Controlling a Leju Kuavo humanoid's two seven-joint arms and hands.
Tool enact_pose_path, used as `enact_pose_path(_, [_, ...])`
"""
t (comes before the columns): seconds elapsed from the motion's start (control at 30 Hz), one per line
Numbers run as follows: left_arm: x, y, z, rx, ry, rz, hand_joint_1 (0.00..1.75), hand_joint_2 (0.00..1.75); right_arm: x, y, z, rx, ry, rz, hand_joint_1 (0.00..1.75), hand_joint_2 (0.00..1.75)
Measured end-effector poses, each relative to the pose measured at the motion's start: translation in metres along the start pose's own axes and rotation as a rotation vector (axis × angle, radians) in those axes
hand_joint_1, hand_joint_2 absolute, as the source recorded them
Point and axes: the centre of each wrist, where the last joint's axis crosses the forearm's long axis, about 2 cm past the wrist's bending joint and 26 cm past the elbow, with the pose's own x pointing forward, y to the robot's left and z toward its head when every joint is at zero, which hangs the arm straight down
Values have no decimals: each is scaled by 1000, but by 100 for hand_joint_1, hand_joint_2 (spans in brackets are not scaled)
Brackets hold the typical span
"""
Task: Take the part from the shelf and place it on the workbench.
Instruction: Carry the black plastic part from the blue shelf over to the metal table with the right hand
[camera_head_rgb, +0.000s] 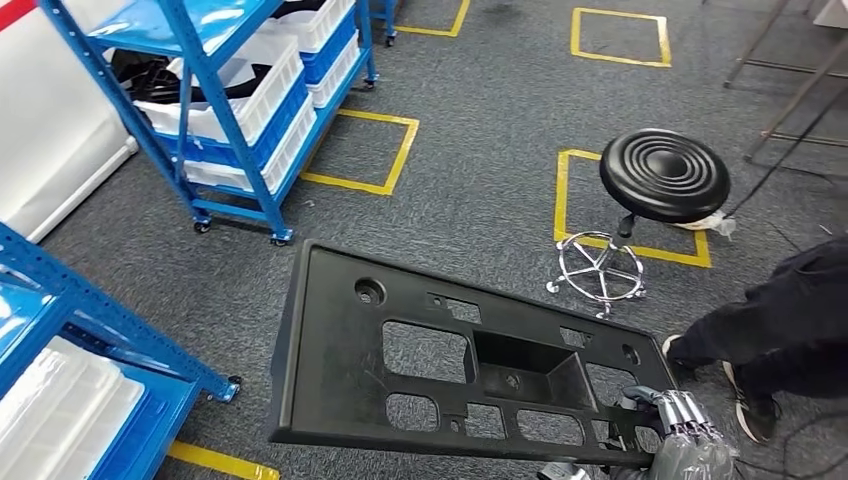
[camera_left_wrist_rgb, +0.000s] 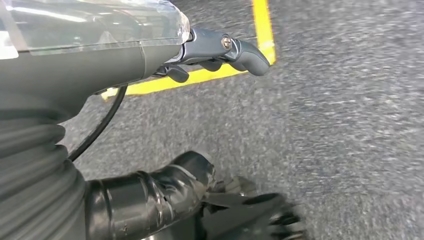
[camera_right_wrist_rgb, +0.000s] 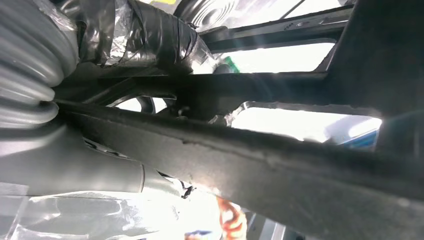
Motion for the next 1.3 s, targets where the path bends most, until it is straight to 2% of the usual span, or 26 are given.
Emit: enact_pose_path(1.3, [0, 0, 0, 7, 5, 10, 0, 175, -2, -8, 5, -3, 28, 21, 175, 175])
